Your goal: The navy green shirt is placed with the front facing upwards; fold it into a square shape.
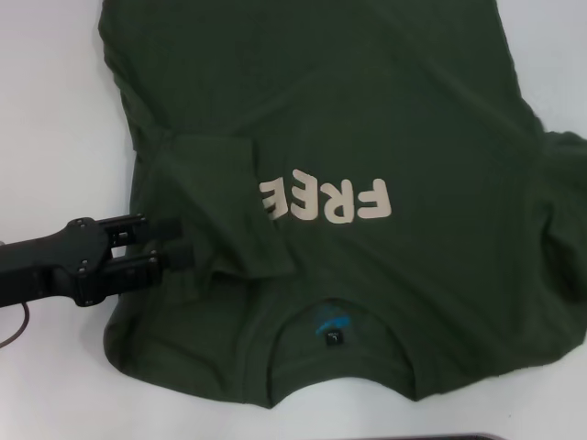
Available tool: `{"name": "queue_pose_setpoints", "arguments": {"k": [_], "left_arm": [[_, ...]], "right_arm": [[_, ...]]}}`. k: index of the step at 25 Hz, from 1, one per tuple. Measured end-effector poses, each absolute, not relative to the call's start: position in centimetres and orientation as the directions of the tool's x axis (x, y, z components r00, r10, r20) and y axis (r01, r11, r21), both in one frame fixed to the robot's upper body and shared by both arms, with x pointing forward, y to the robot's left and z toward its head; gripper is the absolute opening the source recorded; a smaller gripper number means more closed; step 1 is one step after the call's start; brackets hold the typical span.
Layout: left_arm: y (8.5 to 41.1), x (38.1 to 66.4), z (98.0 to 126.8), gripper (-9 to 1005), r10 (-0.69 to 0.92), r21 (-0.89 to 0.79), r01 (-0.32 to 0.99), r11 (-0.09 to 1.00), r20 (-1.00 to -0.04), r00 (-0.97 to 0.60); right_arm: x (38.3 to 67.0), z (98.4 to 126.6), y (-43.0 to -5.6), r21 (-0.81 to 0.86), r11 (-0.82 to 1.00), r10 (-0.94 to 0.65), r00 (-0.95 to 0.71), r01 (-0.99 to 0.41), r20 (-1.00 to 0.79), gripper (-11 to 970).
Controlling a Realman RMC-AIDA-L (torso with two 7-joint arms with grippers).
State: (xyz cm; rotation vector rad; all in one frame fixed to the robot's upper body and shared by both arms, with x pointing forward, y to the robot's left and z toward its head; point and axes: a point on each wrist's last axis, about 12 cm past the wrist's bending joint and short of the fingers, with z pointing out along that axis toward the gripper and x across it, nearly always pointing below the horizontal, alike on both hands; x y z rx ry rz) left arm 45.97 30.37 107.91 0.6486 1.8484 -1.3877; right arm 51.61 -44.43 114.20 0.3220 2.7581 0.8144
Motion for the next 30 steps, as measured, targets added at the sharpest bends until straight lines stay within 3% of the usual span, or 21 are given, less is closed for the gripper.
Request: {"name": "queue_pose_setpoints", "arguments": {"k": [5, 23, 30], "left_arm": [[30.3, 46.0, 107.9, 611, -0.03, -0.592, 0.751, 0.293, -0.791, -0.611], [30.5, 45.9, 107.8, 610, -0.038, -0.591, 0.747, 0.304, -0.791, -0.611], [30.5, 46.1, 107.9, 609, -0.042, -0.588, 0.748, 0.307, -0.794, -0.606]], "right_arm": [[51.5, 114.7, -44.9, 0.572, 0.808, 0.295, -0.938, 0.143, -0.182, 14], [52.9, 116.7, -41.0, 0.743, 0.668, 0.201, -0.953, -0.035, -0.226, 14], [54.5, 114.1, -36.9, 0.783, 0.618, 0.144, -0.969, -0.069, -0.199, 13]]}}
